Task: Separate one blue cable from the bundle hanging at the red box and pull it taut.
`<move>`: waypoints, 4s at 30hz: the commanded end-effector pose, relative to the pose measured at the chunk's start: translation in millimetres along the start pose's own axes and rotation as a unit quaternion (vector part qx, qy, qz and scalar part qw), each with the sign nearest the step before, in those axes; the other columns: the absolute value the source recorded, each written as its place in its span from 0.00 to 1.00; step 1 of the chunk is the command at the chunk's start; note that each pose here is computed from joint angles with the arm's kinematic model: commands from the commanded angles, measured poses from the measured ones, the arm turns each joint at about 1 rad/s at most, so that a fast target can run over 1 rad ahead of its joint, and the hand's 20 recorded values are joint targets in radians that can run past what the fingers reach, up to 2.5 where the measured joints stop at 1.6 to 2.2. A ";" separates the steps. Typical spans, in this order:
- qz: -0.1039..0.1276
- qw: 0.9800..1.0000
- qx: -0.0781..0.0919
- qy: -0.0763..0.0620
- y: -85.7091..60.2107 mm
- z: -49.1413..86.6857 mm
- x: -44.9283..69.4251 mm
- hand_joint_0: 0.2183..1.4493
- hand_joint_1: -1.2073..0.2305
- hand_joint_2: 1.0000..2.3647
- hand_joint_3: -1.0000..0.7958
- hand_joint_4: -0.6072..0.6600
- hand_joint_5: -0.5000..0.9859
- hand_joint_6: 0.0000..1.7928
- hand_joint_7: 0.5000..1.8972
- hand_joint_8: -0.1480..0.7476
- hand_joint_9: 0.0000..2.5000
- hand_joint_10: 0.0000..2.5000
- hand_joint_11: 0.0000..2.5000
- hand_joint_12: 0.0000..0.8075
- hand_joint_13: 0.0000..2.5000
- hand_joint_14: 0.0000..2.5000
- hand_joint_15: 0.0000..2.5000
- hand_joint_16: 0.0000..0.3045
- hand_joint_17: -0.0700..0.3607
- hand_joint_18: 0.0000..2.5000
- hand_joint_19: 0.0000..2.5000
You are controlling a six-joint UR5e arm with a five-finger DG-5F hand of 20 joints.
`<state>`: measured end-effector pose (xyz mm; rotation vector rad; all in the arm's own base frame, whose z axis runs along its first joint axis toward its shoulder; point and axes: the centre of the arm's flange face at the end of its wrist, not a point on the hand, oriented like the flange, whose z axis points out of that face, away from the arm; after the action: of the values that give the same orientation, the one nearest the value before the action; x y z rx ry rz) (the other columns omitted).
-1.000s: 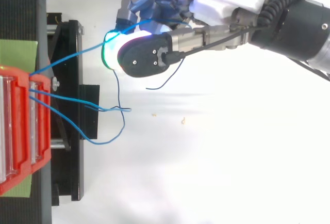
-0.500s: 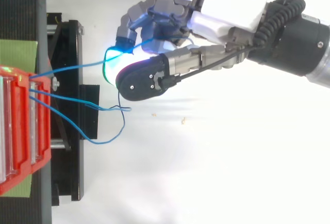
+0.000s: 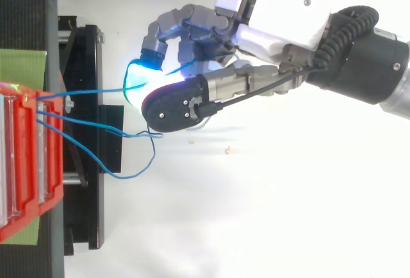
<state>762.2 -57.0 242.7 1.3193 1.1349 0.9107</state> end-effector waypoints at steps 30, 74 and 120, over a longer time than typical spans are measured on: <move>-0.007 0.997 0.076 0.011 49.8 -33.6 -6.6 0.28 0.30 0.00 0.28 0.65 0.20 0.47 0.29 0.61 0.18 1.00 0.83 0.60 0.39 1.00 0.68 0.18 0.45 0.49 0.39; -0.018 0.996 0.084 0.004 64.3 -37.0 4.2 0.37 0.26 0.01 0.44 0.50 0.21 0.52 0.37 0.52 0.15 1.00 0.88 0.58 0.37 1.00 0.69 0.17 0.43 0.50 0.45; -0.019 0.996 0.084 0.004 63.1 -37.0 4.2 0.27 0.53 0.00 0.28 0.58 0.22 0.51 0.42 0.55 0.19 1.00 0.79 0.56 0.36 1.00 0.65 0.17 0.43 0.50 0.47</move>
<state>734.5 -38.7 308.0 1.4256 1.2596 0.8071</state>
